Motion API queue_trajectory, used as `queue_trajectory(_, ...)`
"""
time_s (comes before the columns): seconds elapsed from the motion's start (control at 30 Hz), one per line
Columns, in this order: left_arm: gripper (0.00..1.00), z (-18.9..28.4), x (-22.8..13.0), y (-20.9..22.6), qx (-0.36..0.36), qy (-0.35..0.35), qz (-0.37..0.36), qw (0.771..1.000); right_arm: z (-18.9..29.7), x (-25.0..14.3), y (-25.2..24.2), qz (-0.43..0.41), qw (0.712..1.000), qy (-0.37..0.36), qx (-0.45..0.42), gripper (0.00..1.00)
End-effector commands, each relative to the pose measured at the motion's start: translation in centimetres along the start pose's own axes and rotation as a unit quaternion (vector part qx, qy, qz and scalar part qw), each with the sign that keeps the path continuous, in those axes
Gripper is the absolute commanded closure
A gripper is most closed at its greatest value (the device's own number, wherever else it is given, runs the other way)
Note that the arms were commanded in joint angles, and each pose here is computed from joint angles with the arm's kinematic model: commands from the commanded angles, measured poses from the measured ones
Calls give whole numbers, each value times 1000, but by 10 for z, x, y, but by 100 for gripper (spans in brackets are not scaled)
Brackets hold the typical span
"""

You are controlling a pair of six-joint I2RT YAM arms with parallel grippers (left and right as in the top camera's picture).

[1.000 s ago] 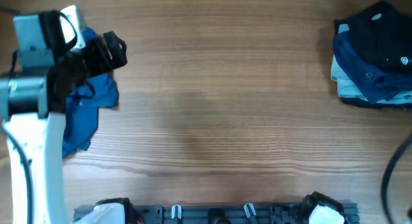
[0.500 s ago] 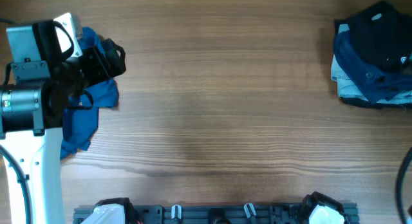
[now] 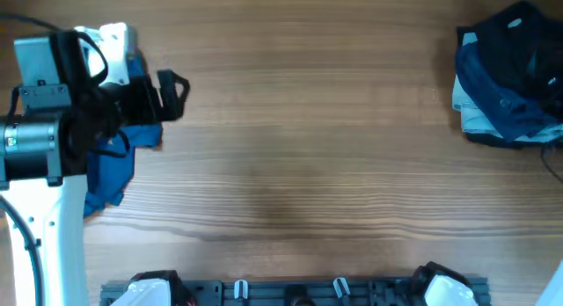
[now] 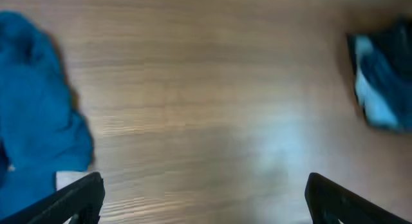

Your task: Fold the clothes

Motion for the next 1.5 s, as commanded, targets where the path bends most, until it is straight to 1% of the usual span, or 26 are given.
queue_trajectory(0.0, 0, 19, -9, -23, -49, -21, -95, 994, -30, -2, -9, -22, 999, 49, -10, 0)
queue_trajectory(0.13, 0, 37, -21, -32, -52, -27, -102, 993, -67, -4, -21, -36, 995, 93, -25, 0)
queue_trajectory(0.27, 0, 52, -36, -35, -36, -18, -98, 994, -98, -9, -32, -48, 989, 132, -38, 0)
queue_trajectory(0.3, 2, 57, -43, -37, -36, -8, -95, 995, -109, -11, -36, -52, 987, 146, -42, 0)
queue_trajectory(0.43, 0, 68, -69, -41, -42, 42, -75, 995, -145, -21, -50, -66, 978, 191, -57, 0)
queue_trajectory(0.6, 0, 72, -80, -43, -45, 68, -58, 995, -180, -36, -65, -80, 966, 237, -72, 0)
queue_trajectory(0.67, 0, 72, -80, -43, -46, 69, -69, 994, -193, -41, -71, -84, 962, 250, -76, 0)
queue_trajectory(0.77, 0, 69, -70, -42, -43, 33, -114, 992, -208, -48, -78, -89, 956, 266, -82, 0)
queue_trajectory(0.9, 0, 56, -45, -37, -29, -55, -159, 985, -225, -55, -85, -93, 952, 278, -86, 0)
queue_trajectory(1.0, 0, 43, -28, -33, -18, -163, -199, 966, -234, -58, -89, -94, 951, 280, -87, 0)
queue_trajectory(1.1, 0, 26, -24, -27, 0, -263, -236, 936, -238, -59, -90, -94, 951, 281, -87, 0)
queue_trajectory(1.17, 0, 13, -34, -23, 9, -316, -254, 914, -238, -59, -91, -94, 951, 282, -87, 0)
queue_trajectory(1.23, 0, 0, -50, -18, 16, -347, -264, 900, -239, -59, -91, -93, 951, 281, -87, 0)
queue_trajectory(1.3, 0, -19, -82, -11, 24, -382, -274, 882, -239, -58, -91, -92, 953, 277, -86, 0)
queue_trajectory(1.47, 0, -47, -135, 1, 39, -414, -280, 865, -241, -56, -90, -90, 955, 271, -84, 0)
Point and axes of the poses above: each gripper's point midway between its finger pads, its own z axis back along the fingers, its own y axis along the line the jaws close on, x = y × z, the point moved 10 cm from there along z, back along the fingers, and after that the axes turned 5 degrees about -z, right-handed, at the moved point
